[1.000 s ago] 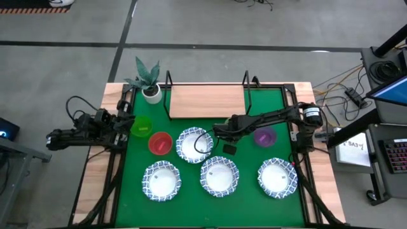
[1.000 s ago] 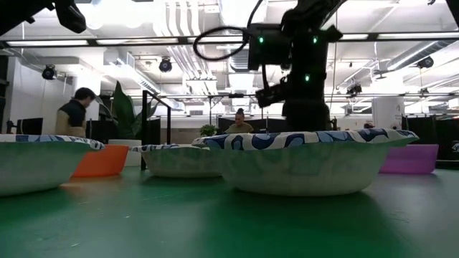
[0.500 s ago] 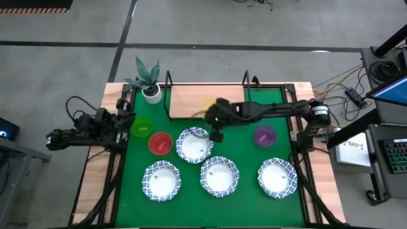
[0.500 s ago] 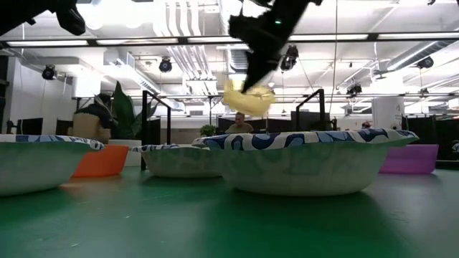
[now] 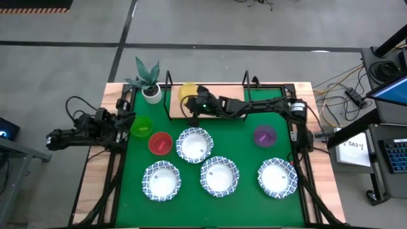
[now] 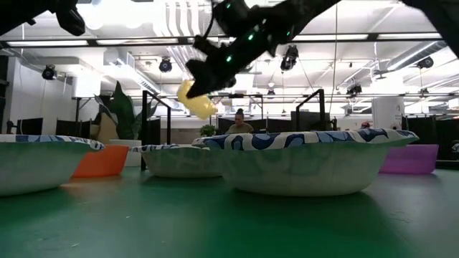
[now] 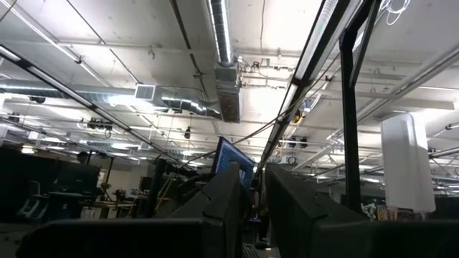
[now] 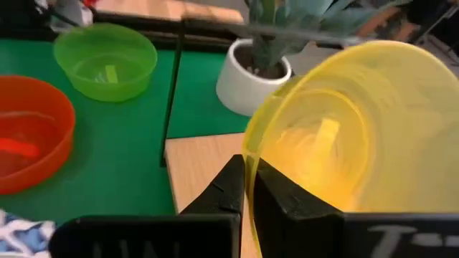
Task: Place and stack bowls onto a shelf
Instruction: Put the transparent yellow bowl on the shelf
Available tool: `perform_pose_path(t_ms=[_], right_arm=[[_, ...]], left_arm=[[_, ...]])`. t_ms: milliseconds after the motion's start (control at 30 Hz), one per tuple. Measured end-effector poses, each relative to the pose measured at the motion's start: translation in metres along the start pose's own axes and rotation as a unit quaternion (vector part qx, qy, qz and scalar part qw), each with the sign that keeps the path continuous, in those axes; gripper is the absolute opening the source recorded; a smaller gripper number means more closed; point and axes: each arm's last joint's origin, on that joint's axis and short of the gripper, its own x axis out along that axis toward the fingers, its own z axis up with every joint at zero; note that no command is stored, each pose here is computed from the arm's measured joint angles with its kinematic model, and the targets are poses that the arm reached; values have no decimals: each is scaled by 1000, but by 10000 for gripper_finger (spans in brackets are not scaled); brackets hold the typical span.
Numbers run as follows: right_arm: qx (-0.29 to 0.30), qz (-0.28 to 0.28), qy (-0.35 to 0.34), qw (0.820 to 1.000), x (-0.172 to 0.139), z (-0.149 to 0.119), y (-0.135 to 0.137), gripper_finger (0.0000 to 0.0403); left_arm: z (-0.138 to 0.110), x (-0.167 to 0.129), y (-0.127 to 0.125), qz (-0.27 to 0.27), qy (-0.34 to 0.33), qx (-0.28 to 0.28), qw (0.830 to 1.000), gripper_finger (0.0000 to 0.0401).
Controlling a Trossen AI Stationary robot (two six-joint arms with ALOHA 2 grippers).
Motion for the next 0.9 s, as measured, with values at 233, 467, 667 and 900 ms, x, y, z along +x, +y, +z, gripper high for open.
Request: perform_pose_path(t_ms=[233,467,667,900], right_arm=[[-3,-1,21,1000,37,-7,5,9],[-6,4,63,998,59,-8,5,9],[1,7,85,996,64,-4,2,22],[6,9,95,995,62,-1,0,90]], left_arm=[[0,0,0,0,0,0,1000,52],[0,0,0,0,0,0,1000,52],[0,0,0,0,0,0,1000,52],[0,0,0,0,0,0,1000,52]])
